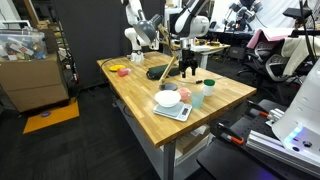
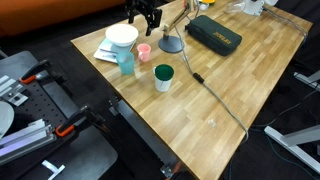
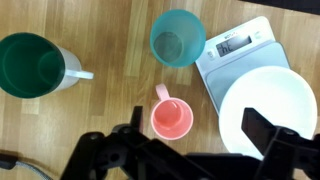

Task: Pour the liquid in the pink cup into the white bowl on the scale

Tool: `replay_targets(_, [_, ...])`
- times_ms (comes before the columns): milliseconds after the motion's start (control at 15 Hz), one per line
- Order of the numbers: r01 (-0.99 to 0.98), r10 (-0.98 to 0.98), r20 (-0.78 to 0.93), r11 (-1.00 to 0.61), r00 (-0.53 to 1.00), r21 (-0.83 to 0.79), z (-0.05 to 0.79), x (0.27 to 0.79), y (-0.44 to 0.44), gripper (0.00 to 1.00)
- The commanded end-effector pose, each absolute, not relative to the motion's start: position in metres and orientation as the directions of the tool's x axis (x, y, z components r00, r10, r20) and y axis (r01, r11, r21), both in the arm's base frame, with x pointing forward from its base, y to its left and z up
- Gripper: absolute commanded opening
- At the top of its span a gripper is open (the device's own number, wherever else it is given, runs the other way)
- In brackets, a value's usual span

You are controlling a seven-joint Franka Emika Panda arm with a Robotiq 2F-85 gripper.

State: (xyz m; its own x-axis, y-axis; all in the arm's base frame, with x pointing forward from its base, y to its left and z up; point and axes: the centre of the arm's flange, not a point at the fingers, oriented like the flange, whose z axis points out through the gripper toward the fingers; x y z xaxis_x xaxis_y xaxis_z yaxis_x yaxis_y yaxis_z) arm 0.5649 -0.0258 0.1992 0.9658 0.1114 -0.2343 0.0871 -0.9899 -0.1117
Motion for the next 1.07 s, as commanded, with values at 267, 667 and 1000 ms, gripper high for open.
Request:
replay_targets(267, [0.161, 0.212, -0.274, -0.967, 0.938, -0.198, 0.136, 0.564, -0.031, 1.0])
replay_targets(667, [0.181, 0.232, -0.297, -0.965, 0.926, -0.189, 0.13, 0.559, -0.021, 1.0])
replay_targets(1000, [0.167, 0.202, -0.269, -0.975, 0.942, -0.148, 0.131, 0.566, -0.023, 1.0])
